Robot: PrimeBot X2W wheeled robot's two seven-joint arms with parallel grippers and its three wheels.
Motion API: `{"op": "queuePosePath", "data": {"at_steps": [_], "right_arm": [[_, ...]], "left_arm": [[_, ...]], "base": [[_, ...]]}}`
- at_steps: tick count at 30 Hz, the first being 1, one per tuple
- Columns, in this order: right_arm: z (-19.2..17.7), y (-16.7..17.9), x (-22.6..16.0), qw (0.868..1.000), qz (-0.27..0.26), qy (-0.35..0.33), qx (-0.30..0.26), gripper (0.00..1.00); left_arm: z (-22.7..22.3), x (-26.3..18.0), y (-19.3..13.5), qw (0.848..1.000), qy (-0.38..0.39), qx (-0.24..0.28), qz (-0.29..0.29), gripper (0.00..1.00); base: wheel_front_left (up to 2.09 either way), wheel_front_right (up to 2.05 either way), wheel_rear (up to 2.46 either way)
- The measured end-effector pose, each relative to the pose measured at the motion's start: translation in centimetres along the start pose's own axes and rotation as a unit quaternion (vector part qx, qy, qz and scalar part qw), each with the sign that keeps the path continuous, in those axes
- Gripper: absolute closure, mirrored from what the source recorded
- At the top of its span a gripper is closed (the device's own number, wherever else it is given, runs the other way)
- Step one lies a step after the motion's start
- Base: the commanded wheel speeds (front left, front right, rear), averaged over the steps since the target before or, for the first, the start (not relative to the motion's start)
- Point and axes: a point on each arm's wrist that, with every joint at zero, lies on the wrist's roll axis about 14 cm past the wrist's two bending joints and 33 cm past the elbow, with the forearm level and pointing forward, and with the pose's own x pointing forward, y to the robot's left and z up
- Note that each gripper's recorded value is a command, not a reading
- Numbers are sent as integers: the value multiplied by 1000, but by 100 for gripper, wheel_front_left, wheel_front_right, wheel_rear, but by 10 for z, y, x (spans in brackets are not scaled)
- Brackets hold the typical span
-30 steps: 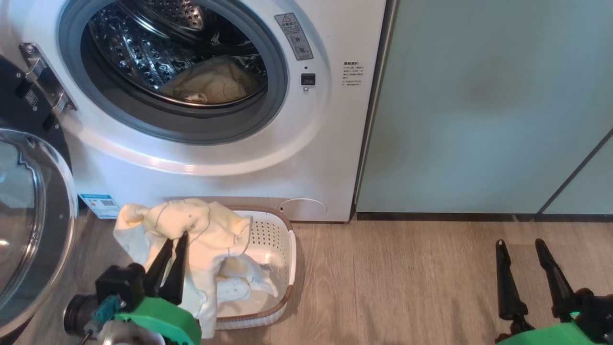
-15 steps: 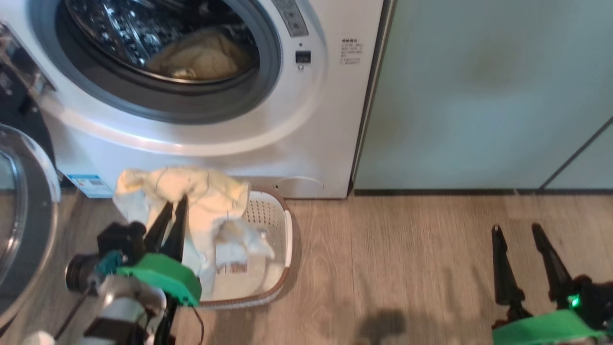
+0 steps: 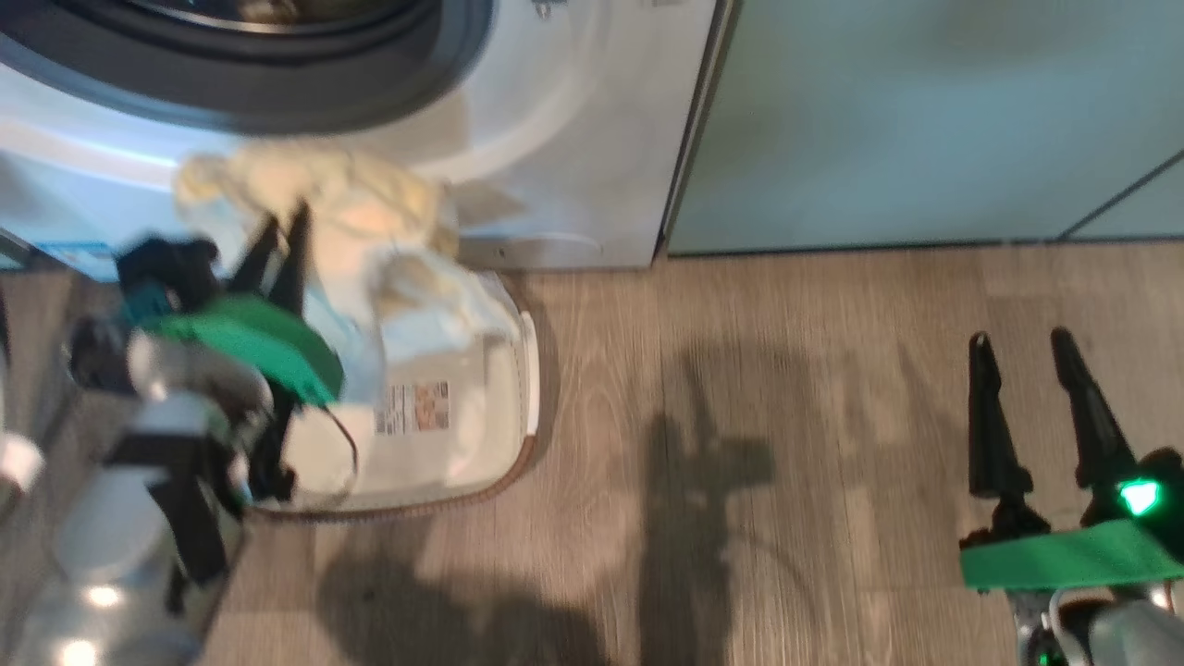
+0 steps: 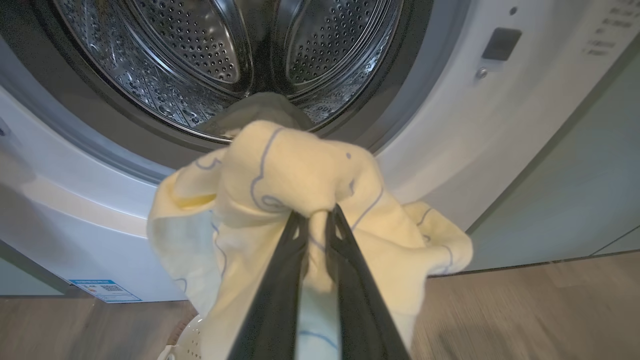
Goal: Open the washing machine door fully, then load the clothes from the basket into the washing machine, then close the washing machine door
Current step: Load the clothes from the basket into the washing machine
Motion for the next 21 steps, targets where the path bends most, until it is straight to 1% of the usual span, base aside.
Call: {"op": "queuePosePath", "data": {"at_steps": [2,7,11,15,21], "right_arm": [[-3,-2,7,1000,-2,2,1,0],[-18,-9,19,1000,-9,17,7,0],[-28,-11,26,999,-11,26,14,0],[-30,-15,35,1000,-11,26,0,0],[-38,-24,36,999,-22,35,-5,0]], "left_arm": [[-5,16,5,1000,18,1,-1,100],[-14,55,18,998,63,-16,0,100],[-15,83,37,995,99,-12,8,100],[-6,112,45,993,114,-7,8,100],[15,151,44,993,117,1,-1,100]], "base": [[0,0,0],[0,0,0],[0,0,0],[0,0,0],[0,0,0]]}}
